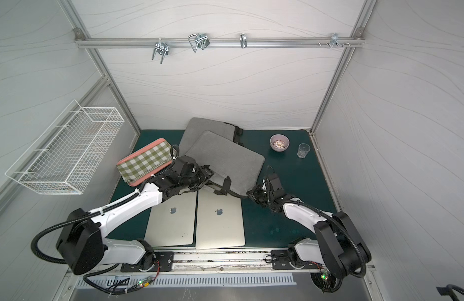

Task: Open the zippered laptop bag and take out the laptop
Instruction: Unzip the zipper on the zippered laptop bag.

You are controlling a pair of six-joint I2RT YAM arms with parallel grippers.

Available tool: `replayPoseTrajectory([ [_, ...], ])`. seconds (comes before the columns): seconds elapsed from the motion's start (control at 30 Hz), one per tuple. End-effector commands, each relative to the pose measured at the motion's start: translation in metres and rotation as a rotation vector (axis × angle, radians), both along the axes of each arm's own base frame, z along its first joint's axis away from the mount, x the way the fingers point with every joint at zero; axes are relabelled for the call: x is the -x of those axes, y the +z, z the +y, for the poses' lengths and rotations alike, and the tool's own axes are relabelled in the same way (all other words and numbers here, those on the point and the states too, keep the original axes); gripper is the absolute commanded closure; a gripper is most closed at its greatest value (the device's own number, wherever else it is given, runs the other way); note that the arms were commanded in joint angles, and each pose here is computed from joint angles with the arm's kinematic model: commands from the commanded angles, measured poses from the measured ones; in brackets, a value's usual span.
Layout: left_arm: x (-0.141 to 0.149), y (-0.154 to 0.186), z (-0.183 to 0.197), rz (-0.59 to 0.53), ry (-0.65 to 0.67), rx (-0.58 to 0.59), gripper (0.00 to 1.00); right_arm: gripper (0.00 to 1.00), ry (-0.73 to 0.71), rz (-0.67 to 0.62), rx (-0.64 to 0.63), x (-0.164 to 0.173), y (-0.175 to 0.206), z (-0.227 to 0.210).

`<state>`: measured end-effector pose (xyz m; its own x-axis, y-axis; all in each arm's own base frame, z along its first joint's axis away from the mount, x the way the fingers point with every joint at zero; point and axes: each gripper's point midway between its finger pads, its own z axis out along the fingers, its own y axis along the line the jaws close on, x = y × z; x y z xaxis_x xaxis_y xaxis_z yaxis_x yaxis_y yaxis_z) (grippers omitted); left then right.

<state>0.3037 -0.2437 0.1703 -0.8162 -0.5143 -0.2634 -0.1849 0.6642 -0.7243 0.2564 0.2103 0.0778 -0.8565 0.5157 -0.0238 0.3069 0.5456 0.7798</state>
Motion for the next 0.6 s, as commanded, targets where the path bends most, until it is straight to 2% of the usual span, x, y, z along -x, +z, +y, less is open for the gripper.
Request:
replayPoseTrajectory([
  [0.0,0.023,-0.007,-0.013,-0.148,-0.244,-0.105,0.48,1.00,0.035,-0.105,-0.052,-0.013,0.039,0.009],
  [0.13,0.039,-0.014,-0.036,-0.352,-0.455,-0.221,0.50,1.00,0.053,-0.114,-0.062,-0.013,0.050,0.012],
  [0.23,0.043,-0.019,-0.052,-0.473,-0.538,-0.276,0.50,1.00,0.058,-0.120,-0.064,-0.013,0.057,0.012],
  [0.43,0.036,-0.052,-0.063,-0.517,-0.552,-0.318,0.56,1.00,0.061,-0.133,-0.057,-0.013,0.067,0.009],
  [0.57,0.028,-0.053,-0.072,-0.558,-0.539,-0.299,0.59,1.00,0.060,-0.135,-0.055,-0.011,0.072,0.007],
])
